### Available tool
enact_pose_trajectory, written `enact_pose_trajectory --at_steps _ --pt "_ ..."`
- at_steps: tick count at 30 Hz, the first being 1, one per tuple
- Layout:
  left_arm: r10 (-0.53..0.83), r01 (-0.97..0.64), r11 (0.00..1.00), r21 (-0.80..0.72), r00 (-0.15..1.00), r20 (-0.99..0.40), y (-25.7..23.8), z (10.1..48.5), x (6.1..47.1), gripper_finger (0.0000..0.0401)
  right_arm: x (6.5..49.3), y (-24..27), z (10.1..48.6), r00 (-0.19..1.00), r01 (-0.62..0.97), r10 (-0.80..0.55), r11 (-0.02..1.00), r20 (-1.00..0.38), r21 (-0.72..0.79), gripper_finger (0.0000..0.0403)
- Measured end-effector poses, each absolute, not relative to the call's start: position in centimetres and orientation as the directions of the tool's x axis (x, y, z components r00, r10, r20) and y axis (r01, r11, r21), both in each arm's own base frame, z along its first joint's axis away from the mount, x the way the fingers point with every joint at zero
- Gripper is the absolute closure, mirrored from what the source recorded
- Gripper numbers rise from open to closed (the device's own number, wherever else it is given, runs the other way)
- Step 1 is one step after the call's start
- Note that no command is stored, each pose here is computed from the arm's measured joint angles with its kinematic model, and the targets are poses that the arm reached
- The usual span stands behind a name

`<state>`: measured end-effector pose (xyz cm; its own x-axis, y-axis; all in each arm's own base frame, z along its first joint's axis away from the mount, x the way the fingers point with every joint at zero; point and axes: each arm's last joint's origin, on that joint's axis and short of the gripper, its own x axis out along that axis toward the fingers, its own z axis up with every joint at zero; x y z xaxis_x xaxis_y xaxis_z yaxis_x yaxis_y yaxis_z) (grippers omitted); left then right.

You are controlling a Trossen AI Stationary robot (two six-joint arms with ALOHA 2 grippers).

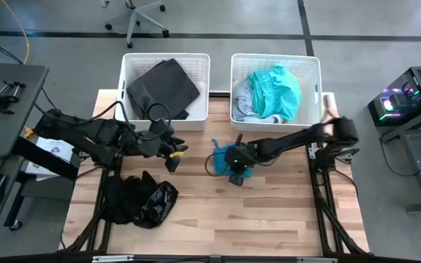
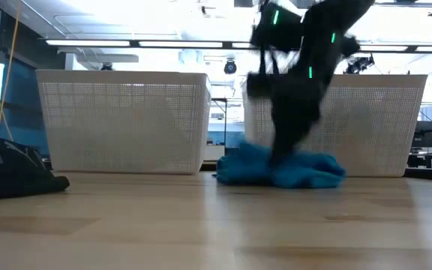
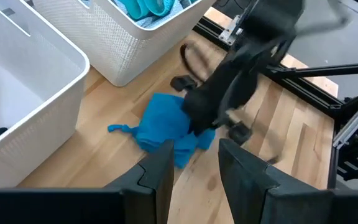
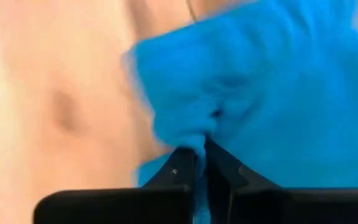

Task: Sort clothes
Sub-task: Put the blue shorts into the right white bin

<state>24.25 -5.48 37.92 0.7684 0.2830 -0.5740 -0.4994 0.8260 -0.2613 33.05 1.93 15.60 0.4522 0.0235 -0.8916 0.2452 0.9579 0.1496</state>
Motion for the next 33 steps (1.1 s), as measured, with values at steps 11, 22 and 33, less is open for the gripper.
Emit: enact_pose_trajectory --at_steps 11,22,33 --pt "0.249 -0.470 0.840 -0.271 0.778 -0.577 -6.6 37.9 23.9 0.0286 28.3 2.1 30.1 0.824 0.140 0.072 0.936 -0.563 0.324 0.0401" --pt "0.253 -0.472 0.839 -0.273 0.781 -0.571 -6.6 37.9 24.0 0.0286 21.4 -2.7 46.6 0.880 0.439 -0.431 0.899 -0.200 -0.009 0.0402" --pt "0.262 -0.480 0.833 -0.275 0.780 -0.569 -6.5 37.9 24.0 0.0286 18.0 -14.7 38.9 0.537 0.691 -0.579 0.719 -0.614 -0.074 0.0403"
